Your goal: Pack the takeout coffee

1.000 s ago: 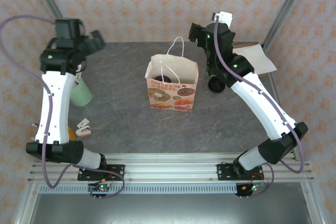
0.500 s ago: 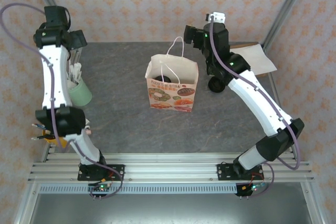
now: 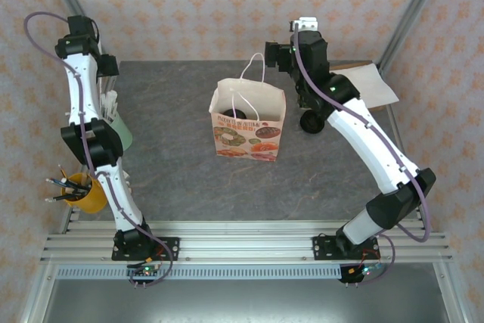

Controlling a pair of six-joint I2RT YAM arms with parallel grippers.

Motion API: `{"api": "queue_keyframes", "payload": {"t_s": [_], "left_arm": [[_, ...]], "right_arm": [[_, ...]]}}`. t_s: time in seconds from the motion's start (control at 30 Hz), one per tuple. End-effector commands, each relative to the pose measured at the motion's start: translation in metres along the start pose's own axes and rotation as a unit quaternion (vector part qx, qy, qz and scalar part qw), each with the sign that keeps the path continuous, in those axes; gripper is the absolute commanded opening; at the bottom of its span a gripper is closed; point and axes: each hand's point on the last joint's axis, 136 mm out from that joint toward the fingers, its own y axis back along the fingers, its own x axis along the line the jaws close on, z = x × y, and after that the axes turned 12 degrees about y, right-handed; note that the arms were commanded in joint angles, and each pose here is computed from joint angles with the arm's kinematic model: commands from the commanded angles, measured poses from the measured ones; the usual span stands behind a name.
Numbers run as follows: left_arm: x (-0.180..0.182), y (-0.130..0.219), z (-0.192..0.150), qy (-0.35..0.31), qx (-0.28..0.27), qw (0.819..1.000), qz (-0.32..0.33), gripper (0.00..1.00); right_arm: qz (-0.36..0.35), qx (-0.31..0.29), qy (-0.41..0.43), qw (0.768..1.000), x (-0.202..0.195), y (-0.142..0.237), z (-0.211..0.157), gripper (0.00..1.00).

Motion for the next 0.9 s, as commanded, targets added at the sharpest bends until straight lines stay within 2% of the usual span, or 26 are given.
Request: {"api": "queue_keyframes", "payload": {"t_s": [0.0, 0.1, 0.17, 0.3, 0.4, 0.47, 0.53, 0.57, 0.63, 0.7, 0.77, 0.87], "left_arm": [[-0.008, -0.003, 0.016, -0.007, -0.024, 1.0, -0.018, 0.51], [-0.018, 0.003, 0.031, -0.008, -0.052, 0.998, -0.042, 0.16], [-0.023, 0.015, 0.042, -0.017, -0.076, 0.996, -0.047, 0.0], [-0.023, 0.075, 0.072, 0.0, -0.158, 0.986, -0.042, 0.0], [-0.024, 0.147, 0.092, 0.023, -0.24, 0.97, -0.041, 0.0], [-0.028, 0.21, 0.099, 0.05, -0.304, 0.95, -0.049, 0.0], [-0.046, 0.265, 0.096, 0.065, -0.347, 0.931, -0.095, 0.0], [-0.063, 0.3, 0.089, 0.063, -0.365, 0.917, -0.146, 0.0], [-0.103, 0.342, 0.071, 0.037, -0.377, 0.898, -0.224, 0.0], [-0.157, 0.371, 0.044, 0.004, -0.366, 0.876, -0.315, 0.0], [-0.217, 0.39, 0.012, -0.002, -0.31, 0.844, -0.437, 0.0], [-0.284, 0.402, -0.025, 0.013, -0.231, 0.804, -0.548, 0.0]], "right_arm": [[-0.018, -0.017, 0.005, 1.0, -0.012, 0.012, 0.019, 1.0], [-0.021, -0.016, 0.007, 1.0, -0.012, 0.009, 0.02, 1.0], [-0.023, -0.01, 0.009, 1.0, -0.011, 0.006, 0.019, 1.0], [-0.048, 0.001, -0.002, 0.999, -0.021, 0.007, 0.018, 1.0], [-0.059, 0.011, -0.031, 0.998, -0.039, 0.012, 0.012, 1.0], [-0.071, 0.02, -0.063, 0.995, -0.059, 0.016, 0.006, 1.0], [-0.089, 0.023, -0.085, 0.992, -0.082, 0.022, 0.001, 1.0], [-0.096, 0.023, -0.09, 0.991, -0.091, 0.025, -0.002, 1.0], [-0.12, 0.031, -0.106, 0.987, -0.113, 0.029, -0.01, 1.0], [-0.14, 0.044, -0.132, 0.98, -0.133, 0.03, -0.023, 1.0], [-0.153, 0.064, -0.168, 0.972, -0.149, 0.029, -0.04, 1.0], [-0.162, 0.083, -0.204, 0.962, -0.16, 0.027, -0.057, 1.0]]}}
